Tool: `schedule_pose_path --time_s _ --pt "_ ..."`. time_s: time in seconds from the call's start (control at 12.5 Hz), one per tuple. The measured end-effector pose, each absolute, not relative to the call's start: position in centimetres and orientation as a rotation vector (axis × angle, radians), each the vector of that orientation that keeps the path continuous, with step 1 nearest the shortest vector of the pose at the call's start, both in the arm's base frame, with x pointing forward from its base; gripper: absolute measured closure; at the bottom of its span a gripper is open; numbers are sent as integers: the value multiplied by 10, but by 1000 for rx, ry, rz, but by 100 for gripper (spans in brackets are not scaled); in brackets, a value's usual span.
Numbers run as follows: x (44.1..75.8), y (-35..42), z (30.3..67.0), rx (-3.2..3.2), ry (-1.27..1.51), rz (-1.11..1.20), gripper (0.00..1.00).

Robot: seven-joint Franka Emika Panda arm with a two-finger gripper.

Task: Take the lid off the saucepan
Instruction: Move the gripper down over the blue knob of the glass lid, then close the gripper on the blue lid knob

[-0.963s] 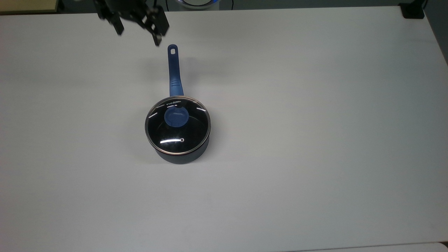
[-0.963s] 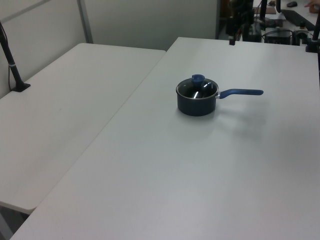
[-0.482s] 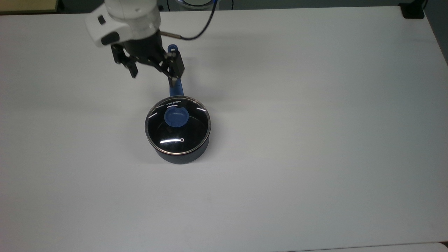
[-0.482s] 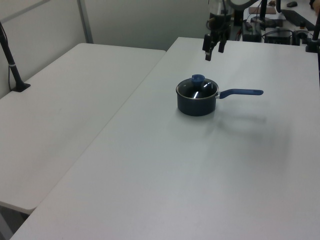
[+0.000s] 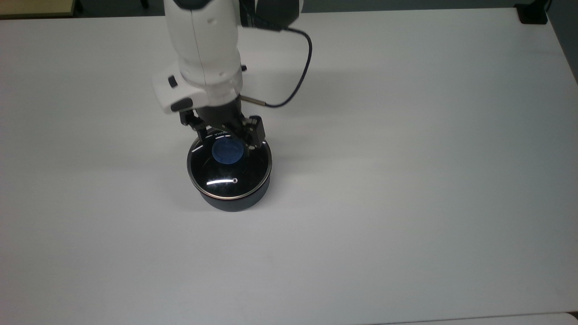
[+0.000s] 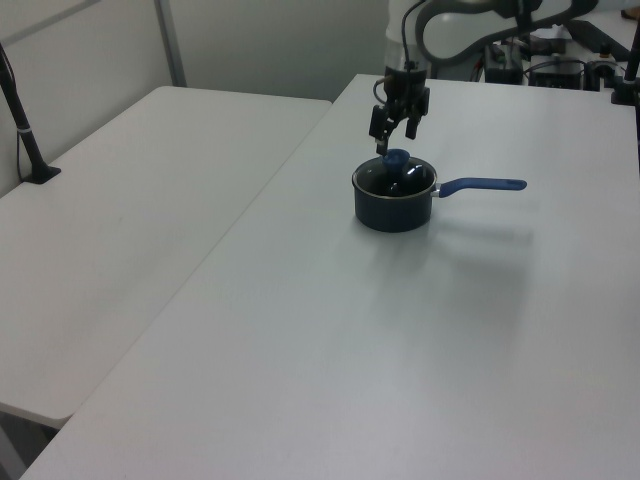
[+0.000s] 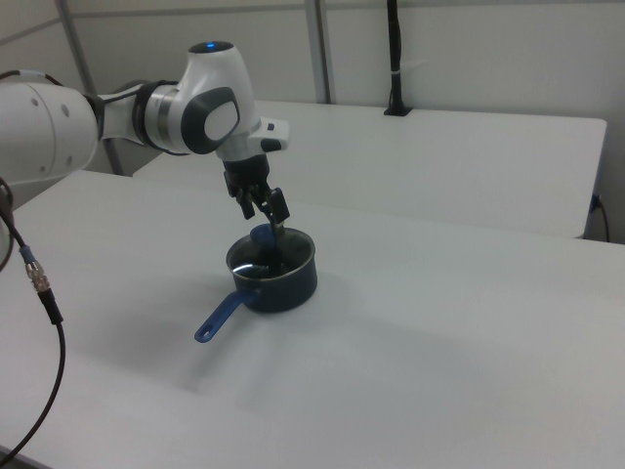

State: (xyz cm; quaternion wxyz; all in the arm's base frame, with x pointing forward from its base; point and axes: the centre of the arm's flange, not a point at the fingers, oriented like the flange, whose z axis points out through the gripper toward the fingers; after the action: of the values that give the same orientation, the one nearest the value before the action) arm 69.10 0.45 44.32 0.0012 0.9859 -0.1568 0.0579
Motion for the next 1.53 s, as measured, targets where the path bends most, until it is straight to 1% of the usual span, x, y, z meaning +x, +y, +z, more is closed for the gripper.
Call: schedule_pose_path --time_s 0.24,0.48,0.56,0.64,0.72,0.8,0.96,1.28,1.53 --pt "698 18 422 3093 -463 145 0" --pt "699 20 419 3092 -458 140 0" --pt "699 20 419 3088 -454 141 4" --pt "699 19 419 3087 -442 142 6" --pt "699 18 419 3086 -411 143 12" --pt "700 17 420 3084 -393 144 29" --pt "700 16 420 3080 -374 146 33" --pt "700 15 421 3078 -353 149 33" --pt "701 9 434 3074 -361 184 33"
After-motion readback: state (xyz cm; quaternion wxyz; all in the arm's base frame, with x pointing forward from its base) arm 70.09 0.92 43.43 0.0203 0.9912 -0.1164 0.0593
